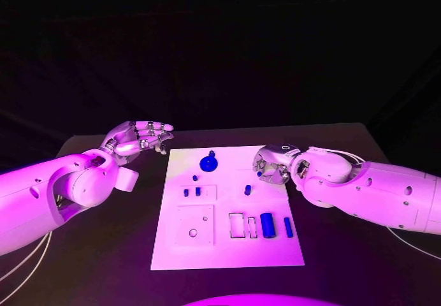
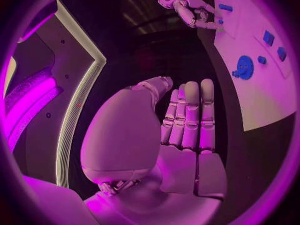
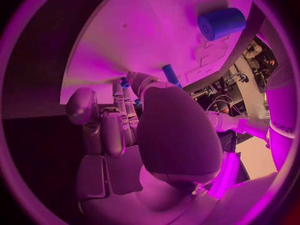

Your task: Assemble the parts on the task board

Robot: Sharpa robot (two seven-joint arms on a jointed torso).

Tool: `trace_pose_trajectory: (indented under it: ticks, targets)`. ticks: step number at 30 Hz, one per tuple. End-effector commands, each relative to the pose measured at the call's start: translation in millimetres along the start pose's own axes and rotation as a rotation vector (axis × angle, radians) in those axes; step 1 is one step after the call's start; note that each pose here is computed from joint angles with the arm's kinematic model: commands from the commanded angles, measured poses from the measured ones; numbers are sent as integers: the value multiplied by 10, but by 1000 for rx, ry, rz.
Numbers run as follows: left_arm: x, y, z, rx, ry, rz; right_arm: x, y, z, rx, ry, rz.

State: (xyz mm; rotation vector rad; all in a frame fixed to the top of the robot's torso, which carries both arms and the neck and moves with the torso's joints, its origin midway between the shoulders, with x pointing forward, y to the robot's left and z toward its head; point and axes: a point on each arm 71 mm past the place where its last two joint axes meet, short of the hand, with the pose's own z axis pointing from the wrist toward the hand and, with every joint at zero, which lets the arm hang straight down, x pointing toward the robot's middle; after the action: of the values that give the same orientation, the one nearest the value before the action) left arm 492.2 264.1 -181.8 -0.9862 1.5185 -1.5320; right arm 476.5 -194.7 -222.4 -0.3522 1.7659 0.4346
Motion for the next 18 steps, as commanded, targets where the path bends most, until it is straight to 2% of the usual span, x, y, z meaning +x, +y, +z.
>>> trace_pose_trajectory:
  ticks: [1,11,18]
  targets:
    - [21,-22,-1,20,15,-22,59,3,7,11,27,-26]
    - [20,-22,-6,16,16,-20,152,25,19,19,61,-33]
    - [21,-21,-8,14,18,-16,164,46,13,23,35,-54]
